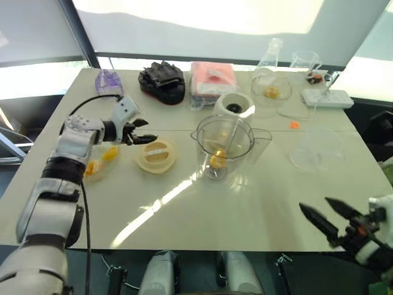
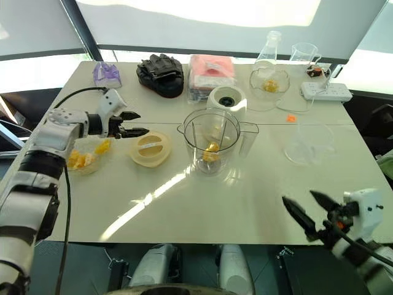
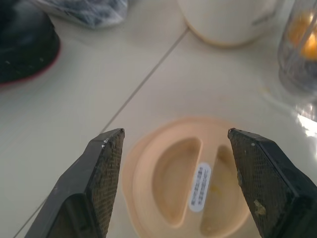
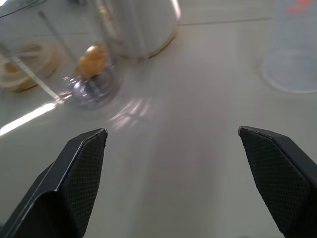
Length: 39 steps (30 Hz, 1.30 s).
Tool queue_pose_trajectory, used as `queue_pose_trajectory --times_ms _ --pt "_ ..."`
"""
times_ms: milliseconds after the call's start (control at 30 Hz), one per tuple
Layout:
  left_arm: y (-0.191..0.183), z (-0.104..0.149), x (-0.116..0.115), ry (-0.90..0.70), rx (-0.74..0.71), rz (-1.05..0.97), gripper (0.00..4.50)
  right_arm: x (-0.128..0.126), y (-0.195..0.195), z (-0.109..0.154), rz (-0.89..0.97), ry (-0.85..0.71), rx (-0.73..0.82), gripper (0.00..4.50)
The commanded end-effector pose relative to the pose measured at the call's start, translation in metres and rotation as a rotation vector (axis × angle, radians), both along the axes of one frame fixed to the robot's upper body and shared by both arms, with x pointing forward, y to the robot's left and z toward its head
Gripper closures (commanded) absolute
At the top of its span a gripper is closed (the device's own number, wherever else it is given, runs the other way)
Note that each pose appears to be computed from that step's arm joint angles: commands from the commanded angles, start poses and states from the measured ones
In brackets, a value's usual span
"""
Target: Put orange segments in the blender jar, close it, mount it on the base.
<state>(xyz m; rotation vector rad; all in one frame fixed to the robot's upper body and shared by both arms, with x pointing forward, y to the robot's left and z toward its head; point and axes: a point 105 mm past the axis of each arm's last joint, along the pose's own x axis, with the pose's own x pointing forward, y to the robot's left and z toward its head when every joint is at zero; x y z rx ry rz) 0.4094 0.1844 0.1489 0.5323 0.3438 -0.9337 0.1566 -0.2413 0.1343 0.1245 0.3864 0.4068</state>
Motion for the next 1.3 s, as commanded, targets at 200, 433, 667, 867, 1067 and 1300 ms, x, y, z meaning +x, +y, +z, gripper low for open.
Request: queue_pose_trajectory --times_ms 200,433,667,867,1067,1300 --pt "-0.014 -0.002 0.01 0.029 0.247 -0.139 1.01 0.011 0.026 0.056 0.192 -0.124 -0.044 0.04" --pt "-0.022 -0.012 0.009 0.076 0.314 -0.179 1.01 0.015 0.049 0.066 0.235 -0.18 -0.021 0.04" --pt "-0.034 -0.038 0.01 0.119 0.358 -0.142 1.01 0.016 0.057 0.059 0.239 -0.165 -0.015 0.04" --pt "-0.035 -0.06 0.005 0.175 0.391 -0.117 2.4 0.021 0.058 0.06 0.241 -0.169 -0.024 0.0" --pt "-0.029 -0.072 0.004 0.181 0.404 -0.084 4.26 0.025 0.058 0.058 0.238 -0.171 -0.026 0.0" --pt "-0.035 -0.017 0.017 0.047 0.298 -0.119 4.26 0.031 0.054 0.047 0.226 -0.158 -0.02 0.0"
